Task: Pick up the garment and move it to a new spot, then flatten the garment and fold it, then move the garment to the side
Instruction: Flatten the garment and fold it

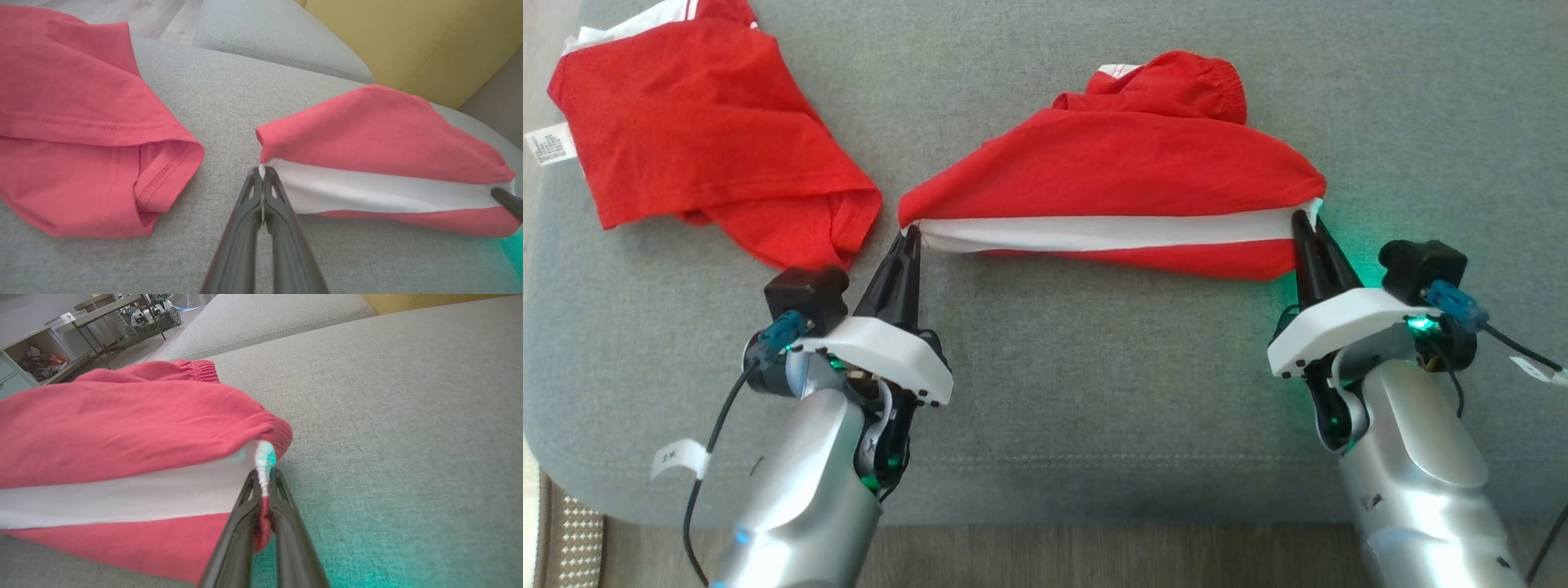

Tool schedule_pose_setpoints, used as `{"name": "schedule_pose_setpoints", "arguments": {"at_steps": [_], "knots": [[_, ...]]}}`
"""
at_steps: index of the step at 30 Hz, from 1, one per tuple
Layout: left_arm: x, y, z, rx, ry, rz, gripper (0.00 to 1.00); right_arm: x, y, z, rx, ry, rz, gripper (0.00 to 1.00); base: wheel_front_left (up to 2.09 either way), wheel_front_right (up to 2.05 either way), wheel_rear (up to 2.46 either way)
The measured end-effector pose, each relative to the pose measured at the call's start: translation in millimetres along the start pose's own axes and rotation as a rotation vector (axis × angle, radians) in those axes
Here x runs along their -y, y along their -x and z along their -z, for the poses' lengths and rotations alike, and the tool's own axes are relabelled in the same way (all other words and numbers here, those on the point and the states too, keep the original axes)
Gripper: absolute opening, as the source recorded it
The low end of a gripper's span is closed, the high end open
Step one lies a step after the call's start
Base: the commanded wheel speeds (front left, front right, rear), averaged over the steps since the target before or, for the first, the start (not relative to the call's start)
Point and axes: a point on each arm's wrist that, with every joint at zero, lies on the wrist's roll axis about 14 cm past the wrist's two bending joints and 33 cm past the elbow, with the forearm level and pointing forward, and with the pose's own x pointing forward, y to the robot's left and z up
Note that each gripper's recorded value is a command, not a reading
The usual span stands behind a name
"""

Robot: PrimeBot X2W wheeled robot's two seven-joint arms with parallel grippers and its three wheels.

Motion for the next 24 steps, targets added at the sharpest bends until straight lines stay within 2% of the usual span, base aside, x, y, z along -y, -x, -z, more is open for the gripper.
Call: {"name": "schedule_pose_setpoints", "arguments": {"at_steps": [8, 14, 24], "knots": [[3.9, 1.5, -6.2, 0.014, -0.004, 0.008, 0.00, -4.1, 3.4, -22.3, 0.064, 0.033, -0.016, 0.00, 0.00, 0.00, 0.00], [14.1, 4.8, -26.7, 0.071, -0.015, 0.038, 0.00, -7.4, 20.2, -47.8, 0.148, 0.082, -0.028, 0.00, 0.00, 0.00, 0.00], [49.7, 21.2, -103.1, 0.288, -0.045, 0.145, 0.00, -26.2, 53.9, -133.2, 0.391, 0.232, -0.061, 0.00, 0.00, 0.00, 0.00]]}}
